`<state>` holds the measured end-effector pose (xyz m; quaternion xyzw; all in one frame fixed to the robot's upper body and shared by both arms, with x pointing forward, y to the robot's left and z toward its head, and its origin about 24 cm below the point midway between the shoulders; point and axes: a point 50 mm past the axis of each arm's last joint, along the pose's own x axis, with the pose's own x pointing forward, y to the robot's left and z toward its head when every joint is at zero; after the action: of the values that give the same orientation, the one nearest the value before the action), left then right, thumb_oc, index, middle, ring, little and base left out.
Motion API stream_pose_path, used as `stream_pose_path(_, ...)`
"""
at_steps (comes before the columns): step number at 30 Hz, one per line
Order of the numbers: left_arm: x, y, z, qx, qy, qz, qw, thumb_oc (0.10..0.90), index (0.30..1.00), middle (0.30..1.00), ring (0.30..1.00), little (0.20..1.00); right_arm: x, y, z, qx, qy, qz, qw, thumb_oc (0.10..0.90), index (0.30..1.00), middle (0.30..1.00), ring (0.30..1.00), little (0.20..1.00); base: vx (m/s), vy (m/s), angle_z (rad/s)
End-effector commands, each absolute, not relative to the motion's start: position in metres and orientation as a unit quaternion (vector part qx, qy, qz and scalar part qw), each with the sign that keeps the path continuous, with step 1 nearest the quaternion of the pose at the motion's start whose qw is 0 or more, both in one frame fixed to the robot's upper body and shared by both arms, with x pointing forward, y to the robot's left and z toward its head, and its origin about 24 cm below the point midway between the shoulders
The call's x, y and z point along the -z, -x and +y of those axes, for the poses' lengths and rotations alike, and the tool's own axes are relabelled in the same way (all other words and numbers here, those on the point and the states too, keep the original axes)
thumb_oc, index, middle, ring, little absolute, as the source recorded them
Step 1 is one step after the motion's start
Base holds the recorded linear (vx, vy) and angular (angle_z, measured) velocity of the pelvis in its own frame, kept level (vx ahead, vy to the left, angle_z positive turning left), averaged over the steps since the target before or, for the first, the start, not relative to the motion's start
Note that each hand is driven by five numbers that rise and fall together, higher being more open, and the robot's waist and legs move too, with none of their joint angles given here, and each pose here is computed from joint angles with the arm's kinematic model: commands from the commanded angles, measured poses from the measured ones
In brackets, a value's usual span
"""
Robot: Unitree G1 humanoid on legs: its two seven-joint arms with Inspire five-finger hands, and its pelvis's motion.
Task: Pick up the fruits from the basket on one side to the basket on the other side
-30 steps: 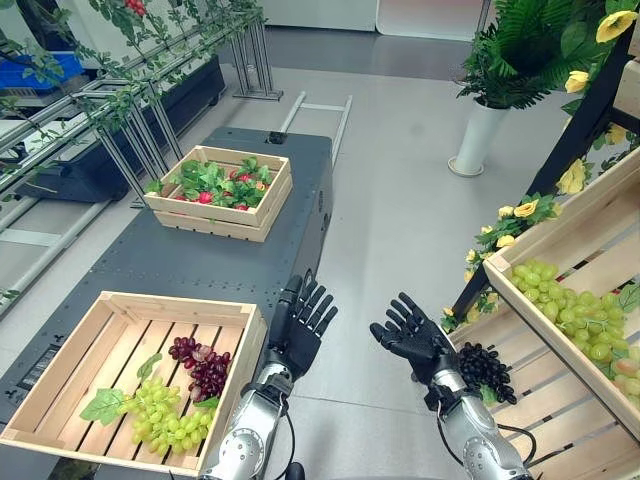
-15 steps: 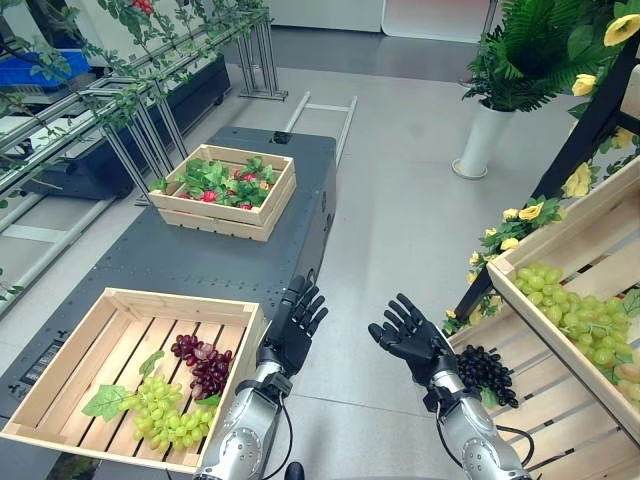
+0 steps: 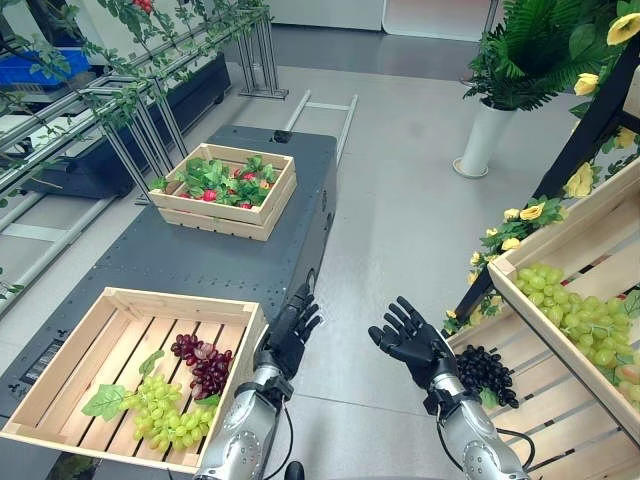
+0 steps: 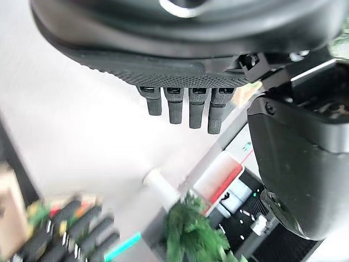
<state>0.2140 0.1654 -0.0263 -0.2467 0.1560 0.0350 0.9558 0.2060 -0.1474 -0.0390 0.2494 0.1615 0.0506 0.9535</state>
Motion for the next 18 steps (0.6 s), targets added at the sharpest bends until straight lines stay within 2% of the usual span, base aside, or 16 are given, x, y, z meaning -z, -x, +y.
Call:
stream_pose_path(1, -0.033, -0.256, 0.180, -0.068, 0.199, -0.010, 0.978, 0.800, 0.900, 0.900, 0.900, 0.900, 0.001, -0.233, -0.142, -0.083, -0.270, 0.052, 0.958, 0.800, 0.900, 0.900, 0.900, 0.900, 0.00, 0.000, 0.00)
stream_pose_path(8, -0.044, -0.250, 0.227, -0.207, 0.062, -0.052, 0.975, 0.800, 0.900, 0.900, 0.900, 0.900, 0.001, -0.231, -0.151, -0.083, -0.256, 0.060, 0.961, 0.800, 0.900, 0.900, 0.900, 0.900, 0.03, 0.019, 0.10)
stream_pose_path(13, -0.048, -0.240, 0.258, -0.296, -0.033, -0.070, 0.952, 0.800, 0.900, 0.900, 0.900, 0.900, 0.006, -0.225, -0.156, -0.090, -0.242, 0.076, 0.963, 0.800, 0.900, 0.900, 0.900, 0.900, 0.04, 0.038, 0.09)
stream_pose_path(18, -0.042, -0.228, 0.280, -0.364, -0.070, -0.050, 0.927, 0.800, 0.900, 0.900, 0.900, 0.900, 0.010, -0.219, -0.160, -0.094, -0.231, 0.087, 0.964, 0.800, 0.900, 0.900, 0.900, 0.900, 0.05, 0.051, 0.12)
